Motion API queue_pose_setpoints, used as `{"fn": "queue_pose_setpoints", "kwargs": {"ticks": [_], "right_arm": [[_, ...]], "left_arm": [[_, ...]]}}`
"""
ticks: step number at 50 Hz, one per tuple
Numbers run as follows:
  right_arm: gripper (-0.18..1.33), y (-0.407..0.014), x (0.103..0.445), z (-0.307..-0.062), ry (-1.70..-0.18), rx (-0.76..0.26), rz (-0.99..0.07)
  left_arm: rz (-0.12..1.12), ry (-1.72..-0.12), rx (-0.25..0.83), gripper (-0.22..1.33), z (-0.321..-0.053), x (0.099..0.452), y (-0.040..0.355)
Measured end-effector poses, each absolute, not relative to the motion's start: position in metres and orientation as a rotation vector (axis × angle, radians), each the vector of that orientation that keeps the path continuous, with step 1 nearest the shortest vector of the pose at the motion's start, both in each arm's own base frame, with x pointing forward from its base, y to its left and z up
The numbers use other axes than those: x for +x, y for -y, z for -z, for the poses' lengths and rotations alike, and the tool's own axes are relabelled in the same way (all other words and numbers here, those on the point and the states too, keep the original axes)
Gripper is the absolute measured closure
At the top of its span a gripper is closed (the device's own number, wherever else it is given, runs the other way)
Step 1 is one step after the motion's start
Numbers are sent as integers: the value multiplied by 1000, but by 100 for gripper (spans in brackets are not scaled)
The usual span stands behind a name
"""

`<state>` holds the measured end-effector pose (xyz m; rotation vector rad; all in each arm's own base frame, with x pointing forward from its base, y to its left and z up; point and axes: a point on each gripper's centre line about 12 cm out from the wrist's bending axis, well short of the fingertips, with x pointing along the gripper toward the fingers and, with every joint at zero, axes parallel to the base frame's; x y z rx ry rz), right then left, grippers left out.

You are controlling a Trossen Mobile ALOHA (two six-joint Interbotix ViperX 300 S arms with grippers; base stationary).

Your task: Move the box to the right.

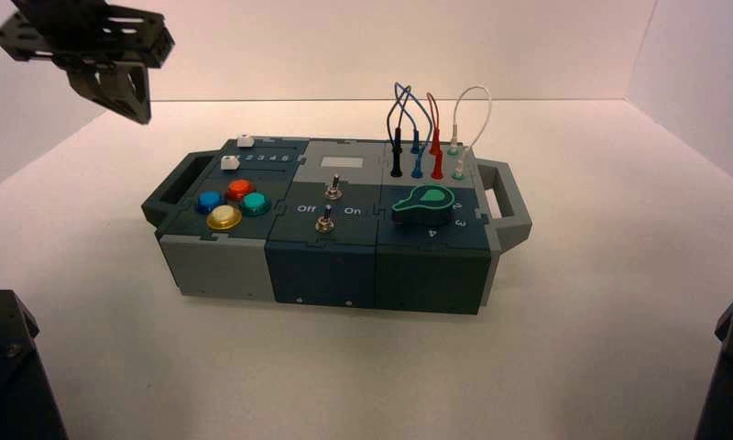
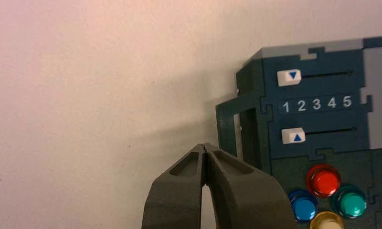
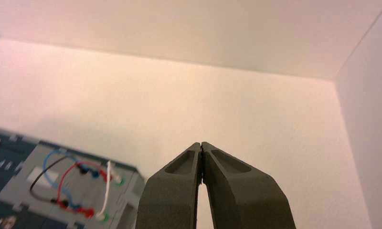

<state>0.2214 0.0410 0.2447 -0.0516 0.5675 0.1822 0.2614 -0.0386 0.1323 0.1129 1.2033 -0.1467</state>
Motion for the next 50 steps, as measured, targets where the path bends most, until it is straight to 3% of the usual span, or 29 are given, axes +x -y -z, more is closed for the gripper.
{"fn": "queue_pose_setpoints", "kwargs": {"ticks": [7,19,50], "right_arm": [[129,-56,226,-237,-769,-67,-233],[129,-55,218,-229,-921,-81,-235],[129,-53,201,-227,-993,-72,-242]], "left_arm": [[153,-1279,128,127,-118,265,40],[159,-1338,141,127,-108,262,40],[214,-1459,203,127,-87,252,54]]}}
